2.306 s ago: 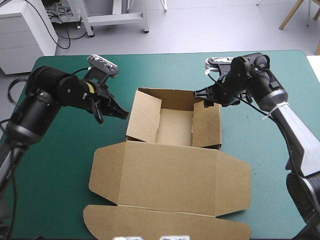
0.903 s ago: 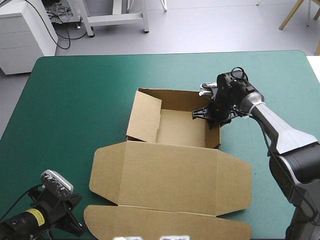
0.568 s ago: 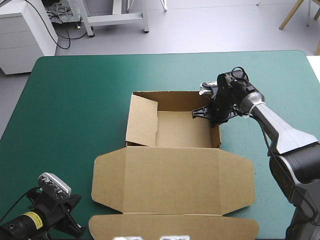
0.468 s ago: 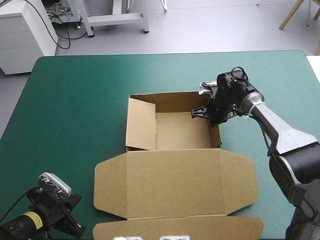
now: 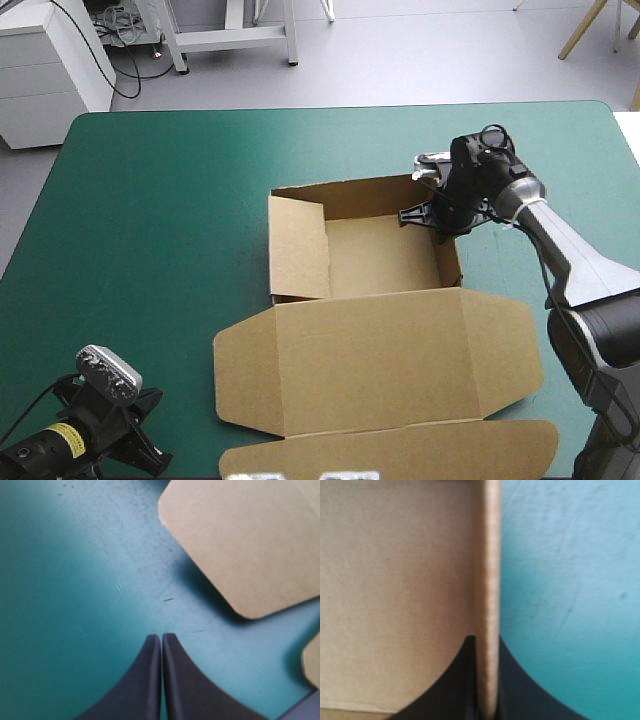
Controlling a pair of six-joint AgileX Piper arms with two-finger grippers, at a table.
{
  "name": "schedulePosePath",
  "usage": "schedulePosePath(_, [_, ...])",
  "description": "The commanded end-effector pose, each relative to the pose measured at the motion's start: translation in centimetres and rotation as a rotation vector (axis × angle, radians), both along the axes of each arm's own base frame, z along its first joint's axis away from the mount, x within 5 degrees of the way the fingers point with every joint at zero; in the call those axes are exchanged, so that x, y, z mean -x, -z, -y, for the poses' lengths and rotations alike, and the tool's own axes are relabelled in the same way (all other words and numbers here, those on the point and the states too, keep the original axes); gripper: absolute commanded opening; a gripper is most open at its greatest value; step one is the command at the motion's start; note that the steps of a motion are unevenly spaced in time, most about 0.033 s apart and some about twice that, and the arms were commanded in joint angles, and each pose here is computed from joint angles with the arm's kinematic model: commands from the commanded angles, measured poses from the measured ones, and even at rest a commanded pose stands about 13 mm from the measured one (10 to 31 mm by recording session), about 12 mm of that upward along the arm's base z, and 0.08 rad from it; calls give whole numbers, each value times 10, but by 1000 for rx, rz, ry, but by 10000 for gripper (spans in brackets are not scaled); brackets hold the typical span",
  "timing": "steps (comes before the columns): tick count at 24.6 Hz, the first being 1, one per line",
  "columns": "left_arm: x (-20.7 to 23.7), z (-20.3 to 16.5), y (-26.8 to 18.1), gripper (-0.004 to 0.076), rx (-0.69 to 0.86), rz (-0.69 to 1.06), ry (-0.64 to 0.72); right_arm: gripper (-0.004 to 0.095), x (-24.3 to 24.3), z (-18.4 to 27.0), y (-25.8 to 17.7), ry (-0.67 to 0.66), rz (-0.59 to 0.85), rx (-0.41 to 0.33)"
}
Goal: Fold the box
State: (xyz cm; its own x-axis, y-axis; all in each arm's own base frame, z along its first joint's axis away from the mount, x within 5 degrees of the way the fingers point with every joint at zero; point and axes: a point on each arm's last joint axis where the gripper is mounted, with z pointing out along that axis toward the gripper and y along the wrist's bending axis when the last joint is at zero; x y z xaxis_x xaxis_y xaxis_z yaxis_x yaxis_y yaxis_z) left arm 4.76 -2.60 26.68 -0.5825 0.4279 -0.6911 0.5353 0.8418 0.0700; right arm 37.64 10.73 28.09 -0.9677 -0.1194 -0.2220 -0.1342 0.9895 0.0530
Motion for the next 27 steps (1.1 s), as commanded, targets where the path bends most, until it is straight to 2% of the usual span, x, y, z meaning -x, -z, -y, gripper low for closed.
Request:
schedulePosePath(1, [-4,3,-11,-10,43,59,-1,-19,5,32,-49,47,157,44])
schedulePosePath(5, [-4,3,-11,-10,43,59,-1,-19,3,64,-57,101,194,148])
schedulePosePath(8, [-4,3,-11,-10,43,59,-1,-19,2,92,-59,153,195,164])
schedulePosePath(9, [-4,3,-11,-10,43,59,-1,-19,2,116,-59,210,190,173])
schedulePosePath(15, [-4,2,-11,-10,42,59,-1,-20,13,194,-60,362,170,211])
schedulePosePath(19, [-4,2,-11,-10,43,58,-11,-19,29,246,-60,503,155,225])
schedulePosePath(21, [-5,0,-11,-10,42,59,-45,-19,49,291,-61,649,156,234])
schedulePosePath(22, [-5,-1,-11,-10,42,59,-55,-19,55,300,-61,679,153,236])
schedulePosePath(24, [-6,-1,-11,-10,44,59,-66,-16,68,319,-60,746,138,213])
schedulePosePath(26, [-6,-1,-11,-10,44,59,-66,57,75,328,-57,781,130,193])
schedulePosePath(27, [-6,-1,-11,-10,44,59,-66,169,76,327,-53,780,115,193])
